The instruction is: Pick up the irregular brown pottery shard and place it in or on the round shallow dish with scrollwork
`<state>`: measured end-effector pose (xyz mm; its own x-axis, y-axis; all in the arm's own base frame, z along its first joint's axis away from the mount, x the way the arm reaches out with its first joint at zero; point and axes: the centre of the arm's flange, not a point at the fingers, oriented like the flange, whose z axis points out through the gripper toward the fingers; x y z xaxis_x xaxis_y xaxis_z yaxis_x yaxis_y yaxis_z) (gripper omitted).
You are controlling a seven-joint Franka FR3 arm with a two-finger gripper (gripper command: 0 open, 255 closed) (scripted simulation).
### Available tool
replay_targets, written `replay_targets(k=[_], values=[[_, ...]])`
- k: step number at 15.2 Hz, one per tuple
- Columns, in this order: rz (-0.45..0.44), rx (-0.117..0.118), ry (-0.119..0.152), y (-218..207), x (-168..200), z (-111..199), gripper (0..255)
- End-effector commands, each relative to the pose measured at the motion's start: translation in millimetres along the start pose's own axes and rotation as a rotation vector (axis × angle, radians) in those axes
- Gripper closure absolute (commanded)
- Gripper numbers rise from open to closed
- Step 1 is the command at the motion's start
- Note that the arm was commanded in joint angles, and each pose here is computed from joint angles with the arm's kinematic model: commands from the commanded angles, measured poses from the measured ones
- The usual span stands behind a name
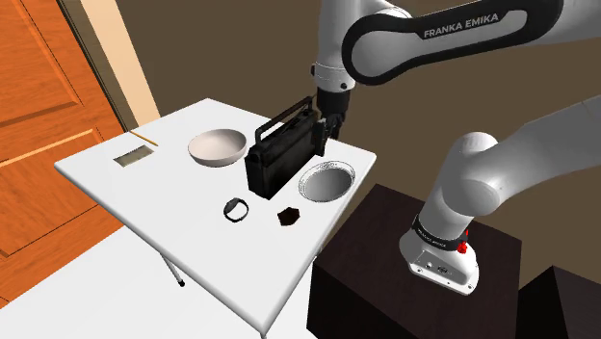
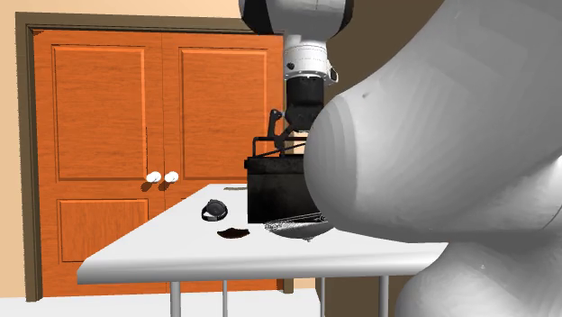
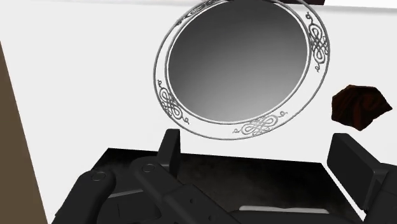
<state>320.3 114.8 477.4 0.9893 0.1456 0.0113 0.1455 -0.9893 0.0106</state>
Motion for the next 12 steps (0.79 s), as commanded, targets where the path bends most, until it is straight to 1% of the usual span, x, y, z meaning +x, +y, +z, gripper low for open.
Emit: replay_targets(k=[1, 12], values=[[-0.008, -0.002, 0.007, -23.7, 2.4, 13.3, 0], [-0.052, -0.019, 0.035, -142.8, 13.0, 98.7, 0]])
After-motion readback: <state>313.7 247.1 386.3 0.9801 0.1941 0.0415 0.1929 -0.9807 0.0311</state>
